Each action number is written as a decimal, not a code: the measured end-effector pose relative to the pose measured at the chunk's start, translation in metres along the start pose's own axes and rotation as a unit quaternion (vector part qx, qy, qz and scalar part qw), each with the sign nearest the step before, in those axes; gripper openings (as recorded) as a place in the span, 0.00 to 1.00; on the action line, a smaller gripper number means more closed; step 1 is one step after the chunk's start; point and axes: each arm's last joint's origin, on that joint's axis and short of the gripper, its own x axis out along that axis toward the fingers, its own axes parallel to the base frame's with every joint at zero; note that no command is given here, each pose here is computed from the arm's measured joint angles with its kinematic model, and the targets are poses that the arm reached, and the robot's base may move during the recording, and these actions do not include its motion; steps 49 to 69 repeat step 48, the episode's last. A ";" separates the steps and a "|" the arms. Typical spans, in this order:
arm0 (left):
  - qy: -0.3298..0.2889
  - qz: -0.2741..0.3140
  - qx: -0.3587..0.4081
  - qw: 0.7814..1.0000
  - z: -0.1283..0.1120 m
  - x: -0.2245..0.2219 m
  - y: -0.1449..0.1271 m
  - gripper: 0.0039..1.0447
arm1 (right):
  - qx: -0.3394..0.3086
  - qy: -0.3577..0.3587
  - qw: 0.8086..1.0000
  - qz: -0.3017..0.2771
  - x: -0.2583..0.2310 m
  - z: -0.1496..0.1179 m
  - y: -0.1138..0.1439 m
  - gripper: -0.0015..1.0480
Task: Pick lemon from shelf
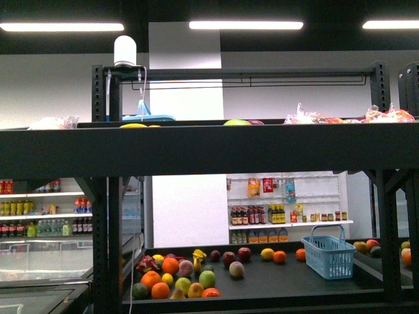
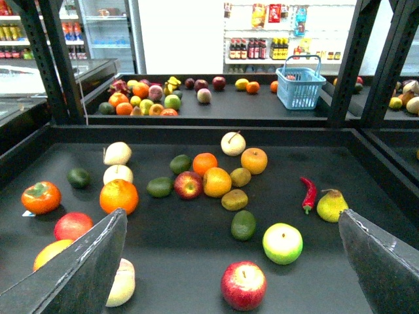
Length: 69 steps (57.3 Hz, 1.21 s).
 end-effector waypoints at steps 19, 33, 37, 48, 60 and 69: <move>0.000 0.000 0.000 1.000 0.000 0.000 0.000 0.93 | 0.000 0.000 1.000 0.000 0.000 0.000 0.000 0.93; 0.000 0.000 0.000 1.000 0.000 0.000 0.000 0.93 | 0.000 0.000 1.000 0.000 0.000 0.000 0.000 0.93; 0.000 0.000 0.000 1.000 0.000 0.000 0.000 0.93 | 0.000 0.000 1.000 0.000 0.000 0.000 0.000 0.93; 0.000 0.000 0.000 1.000 0.000 0.000 0.000 0.93 | 0.000 0.000 1.000 0.000 0.000 0.000 0.000 0.93; 0.000 0.000 0.000 1.000 0.000 0.000 0.000 0.93 | 0.000 0.000 1.000 0.000 0.000 0.000 0.000 0.93; 0.000 0.000 0.000 1.000 0.000 0.000 0.000 0.93 | 0.000 0.000 1.000 0.000 0.000 0.000 0.000 0.93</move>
